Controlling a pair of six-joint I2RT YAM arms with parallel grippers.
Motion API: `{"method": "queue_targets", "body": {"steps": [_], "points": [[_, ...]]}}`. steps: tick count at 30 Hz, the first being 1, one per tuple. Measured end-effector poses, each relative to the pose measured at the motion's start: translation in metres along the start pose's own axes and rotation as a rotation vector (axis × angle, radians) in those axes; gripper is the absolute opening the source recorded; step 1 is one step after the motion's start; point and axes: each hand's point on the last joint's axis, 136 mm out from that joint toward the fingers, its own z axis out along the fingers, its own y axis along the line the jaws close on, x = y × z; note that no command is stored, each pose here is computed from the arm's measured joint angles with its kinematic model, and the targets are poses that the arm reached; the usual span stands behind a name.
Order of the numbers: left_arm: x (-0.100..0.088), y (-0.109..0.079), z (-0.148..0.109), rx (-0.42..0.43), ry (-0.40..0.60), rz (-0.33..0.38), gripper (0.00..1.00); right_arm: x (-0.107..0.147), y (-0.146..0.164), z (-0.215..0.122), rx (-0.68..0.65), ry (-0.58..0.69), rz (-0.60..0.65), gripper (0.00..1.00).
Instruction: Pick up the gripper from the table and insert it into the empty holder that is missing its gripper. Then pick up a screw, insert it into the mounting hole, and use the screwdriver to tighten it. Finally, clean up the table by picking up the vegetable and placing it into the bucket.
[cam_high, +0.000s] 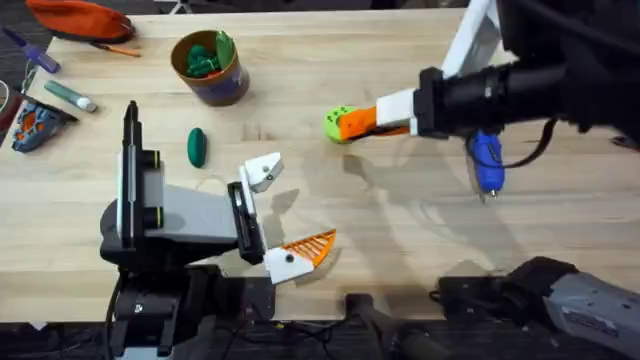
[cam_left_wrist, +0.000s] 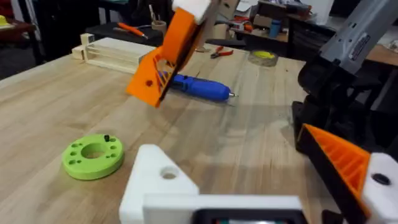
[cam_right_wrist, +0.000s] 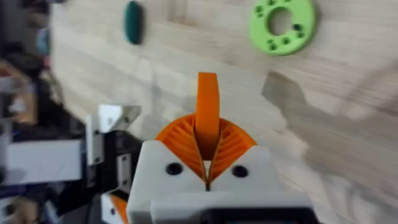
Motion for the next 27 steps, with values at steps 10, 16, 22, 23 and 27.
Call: {"method": "queue_targets", "body": {"steps": [10,16,22,23,27], "points": [[0.000,0.000,0.000,0.000,0.000,0.000,0.986,0.015,0.025,0.008,-0.404,0.018,0.029,0.009],[0.000,0.000,0.000,0.000,0.000,0.000,0.985,0.025,0.036,0.003,-0.594,0.055,0.020,0.009],[0.000,0.000,0.000,0.000,0.000,0.000,0.985,0.046,0.035,0.003,-0.667,0.136,0.050,0.009],[0.000,0.000,0.000,0.000,0.000,0.000,0.986,0.049,0.035,0.003,-0.680,0.143,0.047,0.009],[0.000,0.000,0.000,0.001,0.000,0.000,0.986,0.060,0.031,0.006,-0.714,0.169,0.060,0.009]]}}
